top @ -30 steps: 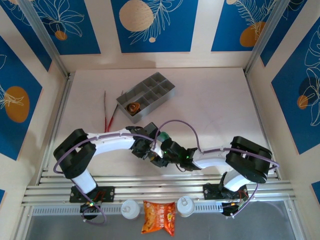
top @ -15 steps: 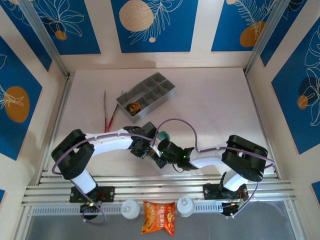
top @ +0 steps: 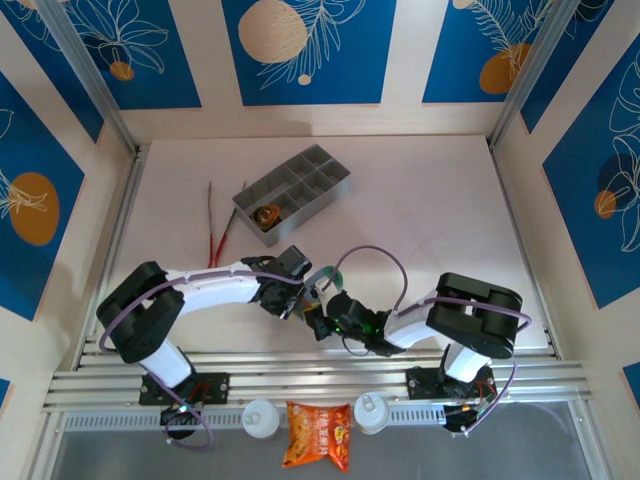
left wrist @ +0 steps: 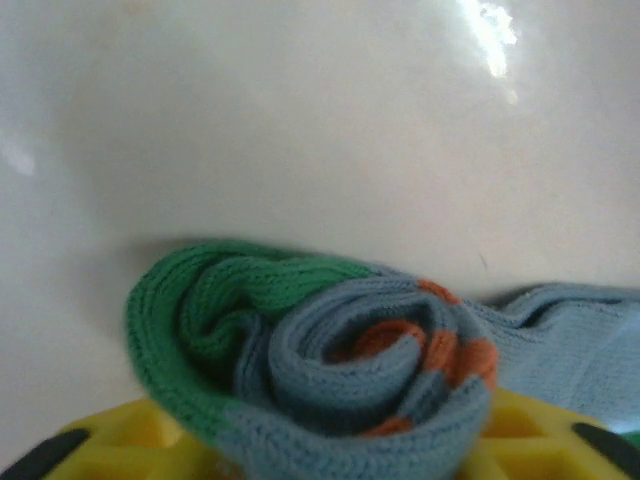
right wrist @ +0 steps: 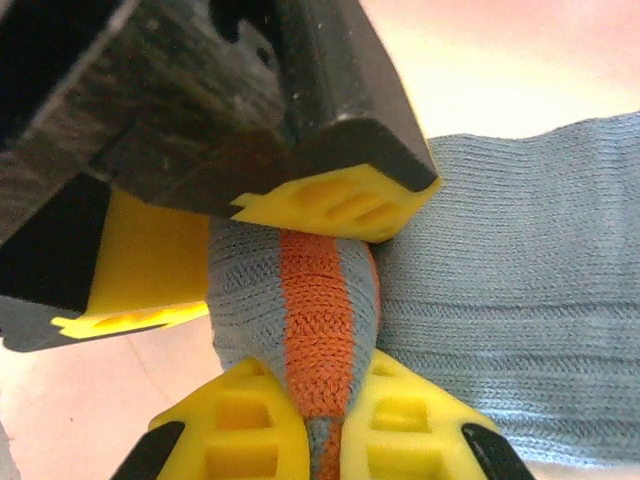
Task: Roll the socks
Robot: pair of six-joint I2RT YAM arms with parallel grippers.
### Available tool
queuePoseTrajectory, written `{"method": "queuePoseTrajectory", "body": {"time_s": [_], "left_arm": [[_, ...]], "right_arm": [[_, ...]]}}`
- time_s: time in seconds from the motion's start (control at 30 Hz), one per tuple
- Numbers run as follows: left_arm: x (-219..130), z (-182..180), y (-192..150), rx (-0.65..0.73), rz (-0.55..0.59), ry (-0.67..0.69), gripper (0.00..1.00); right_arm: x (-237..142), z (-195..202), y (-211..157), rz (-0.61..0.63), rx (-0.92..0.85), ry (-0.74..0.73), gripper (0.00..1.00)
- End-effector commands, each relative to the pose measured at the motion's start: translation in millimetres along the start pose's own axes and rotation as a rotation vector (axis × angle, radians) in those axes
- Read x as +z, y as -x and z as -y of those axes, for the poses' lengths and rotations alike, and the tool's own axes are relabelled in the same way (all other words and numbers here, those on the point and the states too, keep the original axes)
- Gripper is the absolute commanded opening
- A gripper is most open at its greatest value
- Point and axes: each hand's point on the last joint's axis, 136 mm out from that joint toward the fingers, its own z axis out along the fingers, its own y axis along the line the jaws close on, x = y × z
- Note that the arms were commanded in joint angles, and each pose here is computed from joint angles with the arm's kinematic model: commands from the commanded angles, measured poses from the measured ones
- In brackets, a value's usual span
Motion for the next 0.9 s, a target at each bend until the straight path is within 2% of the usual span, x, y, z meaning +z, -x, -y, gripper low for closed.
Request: {"method": "queuePoseTrajectory", "body": {"time_s": [0.0,0.1,0.2,0.3,0.43,0.57,0.87], "left_arm": [[-4,-34,4,0.025,-0.026,0.121,0.62],[-16,-21,16,0.086,-0.012,0.078,0.77],[-30,-15,27,0.180,0.007,0.050,0.80],[-47,-15,40,0.315,0.059,0.030,0.79],[-59,-22,51,0.409,0.095,-0.029,0.76],[-60,-18,51,0.409,0.086,-0.173,0.70],[-40,5,32,0.409,-0.010,-0.267,0.71]], "right_arm": [[-34,76,-141,-0.470,-0.004,-0.253,0.00],[-37,77,-152,-0.491,0.009,-0.257,0.00],[-39,78,-163,-0.510,0.022,-0.266,0.00],[-40,81,-172,-0.527,0.044,-0.275,0.00],[-41,83,-182,-0.546,0.079,-0.281,0.00],[-39,80,-188,-0.543,0.130,-0.244,0.00],[-28,61,-199,-0.589,0.199,-0.121,0.00]]}}
